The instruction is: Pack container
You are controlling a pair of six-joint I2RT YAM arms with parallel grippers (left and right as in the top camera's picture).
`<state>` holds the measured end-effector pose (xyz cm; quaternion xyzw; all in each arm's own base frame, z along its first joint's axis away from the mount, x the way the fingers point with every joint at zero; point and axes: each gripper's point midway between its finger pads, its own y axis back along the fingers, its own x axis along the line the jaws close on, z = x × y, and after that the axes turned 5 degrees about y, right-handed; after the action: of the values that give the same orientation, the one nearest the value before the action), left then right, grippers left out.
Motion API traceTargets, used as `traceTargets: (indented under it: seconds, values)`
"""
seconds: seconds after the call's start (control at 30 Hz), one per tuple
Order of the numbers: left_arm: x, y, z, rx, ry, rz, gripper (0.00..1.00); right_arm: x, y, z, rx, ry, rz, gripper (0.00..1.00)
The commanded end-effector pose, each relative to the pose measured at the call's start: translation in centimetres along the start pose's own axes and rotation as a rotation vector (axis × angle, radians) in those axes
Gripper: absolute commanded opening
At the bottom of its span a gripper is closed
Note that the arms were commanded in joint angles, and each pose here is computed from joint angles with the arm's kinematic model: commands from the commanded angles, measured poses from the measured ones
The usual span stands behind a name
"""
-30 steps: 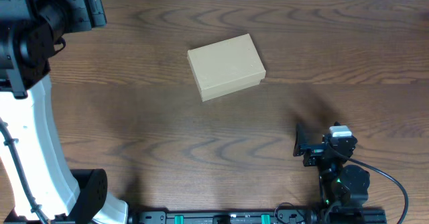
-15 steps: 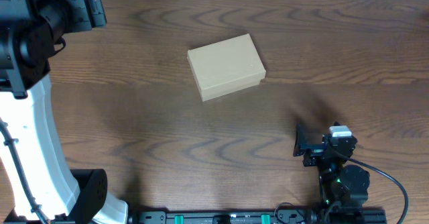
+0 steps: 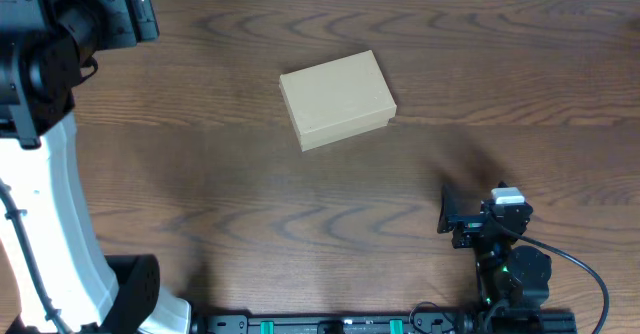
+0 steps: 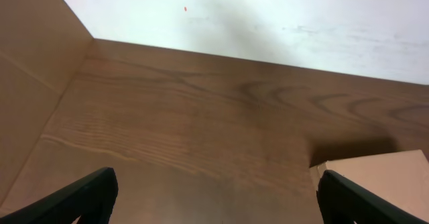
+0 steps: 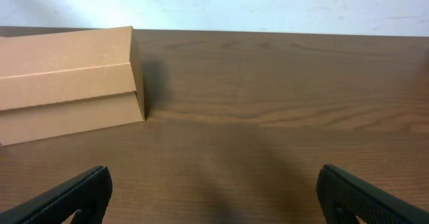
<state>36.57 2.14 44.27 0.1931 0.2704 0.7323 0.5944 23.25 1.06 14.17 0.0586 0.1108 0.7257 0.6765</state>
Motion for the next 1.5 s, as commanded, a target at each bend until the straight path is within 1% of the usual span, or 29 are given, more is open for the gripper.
traceTargets:
  seconds: [0.0, 0.07, 0.23, 0.43, 0.57, 0.67, 0.8, 0.9, 1.23, 1.33, 1.47]
  values:
    - [1.0, 3.4, -0.8, -0.038, 0.004, 0.005, 0.96, -0.2, 0.0, -0.2, 0.000, 0.001, -0.010, 0.99]
    - [1.2, 4.1, -1.0, -0.070, 0.010, 0.004, 0.96, -0.2, 0.0, -0.2, 0.000, 0.001, -0.009, 0.99]
    - [1.0, 4.6, 0.2, -0.251, 0.041, -0.029, 0.96, -0.2, 0.0, -0.2, 0.000, 0.001, -0.009, 0.99]
    - [1.1, 4.9, 0.5, -0.526, 0.087, -0.078, 0.96, -0.2, 0.0, -0.2, 0.000, 0.001, -0.010, 0.99]
    - [1.3, 4.9, -0.8, -0.673, 0.112, -0.105, 0.96, -0.2, 0.0, -0.2, 0.000, 0.001, -0.009, 0.99]
    - [1.6, 4.5, -2.9, -0.743, 0.124, -0.117, 0.96, -0.2, 0.0, -0.2, 0.000, 0.001, -0.009, 0.99]
    - [2.2, 3.6, -7.1, -0.771, 0.129, -0.123, 0.96, -0.2, 0.0, -0.2, 0.000, 0.001, -0.010, 0.99]
    - [2.6, 2.6, -10.4, -0.755, 0.127, -0.120, 0.96, -0.2, 0.0, -0.2, 0.000, 0.001, -0.009, 0.99]
    - [3.5, -1.6, -19.9, -0.694, 0.115, -0.119, 0.96, -0.2, 0.0, -0.2, 0.000, 0.001, -0.009, 0.99]
    - [3.6, -2.8, -22.0, -0.695, 0.126, -0.129, 0.96, -0.2, 0.0, -0.2, 0.000, 0.001, -0.009, 0.99]
    - [3.8, -3.5, -23.6, -0.714, 0.130, -0.133, 0.96, -0.2, 0.0, -0.2, 0.000, 0.001, -0.009, 0.99]
